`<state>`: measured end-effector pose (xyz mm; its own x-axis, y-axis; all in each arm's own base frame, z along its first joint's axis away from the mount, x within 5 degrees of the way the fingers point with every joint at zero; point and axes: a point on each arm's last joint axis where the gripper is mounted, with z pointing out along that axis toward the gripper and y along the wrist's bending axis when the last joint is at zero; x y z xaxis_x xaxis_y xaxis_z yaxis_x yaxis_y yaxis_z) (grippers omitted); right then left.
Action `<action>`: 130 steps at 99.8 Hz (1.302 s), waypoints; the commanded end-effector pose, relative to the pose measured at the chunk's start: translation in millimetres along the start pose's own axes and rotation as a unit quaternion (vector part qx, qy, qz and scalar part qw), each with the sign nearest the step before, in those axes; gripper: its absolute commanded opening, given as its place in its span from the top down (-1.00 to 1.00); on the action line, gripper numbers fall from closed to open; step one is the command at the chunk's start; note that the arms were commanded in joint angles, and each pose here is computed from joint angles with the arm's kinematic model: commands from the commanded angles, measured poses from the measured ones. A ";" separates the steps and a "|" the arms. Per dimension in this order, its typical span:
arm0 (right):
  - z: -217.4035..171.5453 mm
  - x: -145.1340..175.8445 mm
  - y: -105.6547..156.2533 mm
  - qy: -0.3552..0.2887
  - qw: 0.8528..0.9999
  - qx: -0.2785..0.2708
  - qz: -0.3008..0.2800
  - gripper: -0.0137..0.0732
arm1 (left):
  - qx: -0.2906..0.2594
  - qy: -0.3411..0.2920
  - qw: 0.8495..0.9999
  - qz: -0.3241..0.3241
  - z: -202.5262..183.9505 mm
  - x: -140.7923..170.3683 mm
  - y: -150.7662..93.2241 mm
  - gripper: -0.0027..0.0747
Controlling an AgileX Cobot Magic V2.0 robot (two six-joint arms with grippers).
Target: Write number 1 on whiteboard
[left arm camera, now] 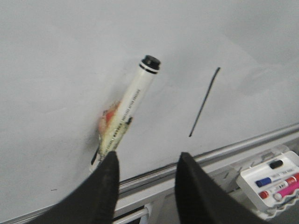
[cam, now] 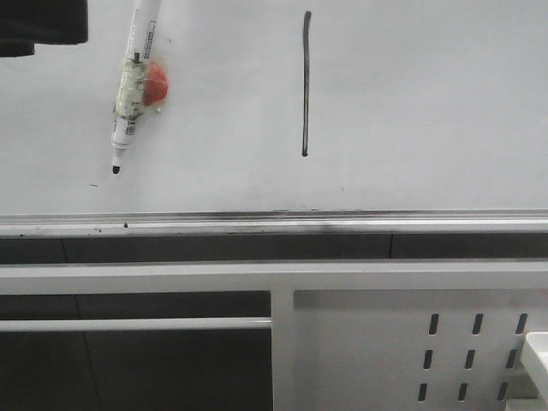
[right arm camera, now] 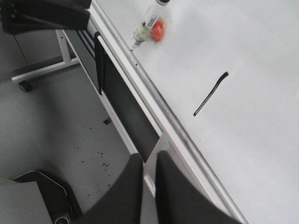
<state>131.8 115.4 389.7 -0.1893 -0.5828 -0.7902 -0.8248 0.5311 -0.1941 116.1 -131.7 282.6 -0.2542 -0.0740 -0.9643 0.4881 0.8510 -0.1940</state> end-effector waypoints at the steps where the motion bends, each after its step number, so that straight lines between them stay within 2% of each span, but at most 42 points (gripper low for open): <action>1: -14.8 3.3 3.3 -0.036 0.999 0.017 0.005 0.84 | 0.033 -0.033 0.998 0.039 -12.7 -12.7 -1.2 0.76; 5: -17.5 11.9 7.1 -0.040 0.999 0.019 0.006 0.84 | 0.045 -0.034 0.997 0.050 -16.7 -12.1 -0.8 0.99; 19: -29.7 41.8 19.7 -0.087 0.995 0.047 0.018 0.84 | 0.086 -0.041 0.992 0.082 -30.2 -12.5 -0.1 0.98; 34: -44.8 73.5 33.4 -0.152 0.985 0.082 0.015 0.84 | 0.124 -0.040 0.980 0.153 -37.0 -8.2 -2.9 0.98; 51: -51.8 99.7 45.1 -0.178 0.979 0.093 0.012 0.84 | 0.158 -0.026 0.974 0.163 -38.4 -3.4 -8.2 0.98; 69: -51.3 104.8 51.6 -0.194 0.978 0.066 0.044 0.85 | 0.159 -0.025 0.974 0.163 -38.5 -3.3 -8.3 0.98; 111: -50.7 105.5 51.8 -0.191 0.978 0.065 0.044 0.85 | 0.160 -0.025 0.973 0.163 -38.5 -3.2 -8.5 0.98; 130: -50.7 105.5 51.8 -0.191 0.978 0.065 0.044 0.85 | 0.128 -0.064 0.980 0.137 -51.7 -16.8 10.9 0.98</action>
<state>39.6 50.7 312.4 -0.0737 -0.3357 -0.9391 -0.7628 0.6255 -0.1638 80.2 -108.3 289.3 -0.0331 0.1220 -0.9920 0.7648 0.6420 0.0534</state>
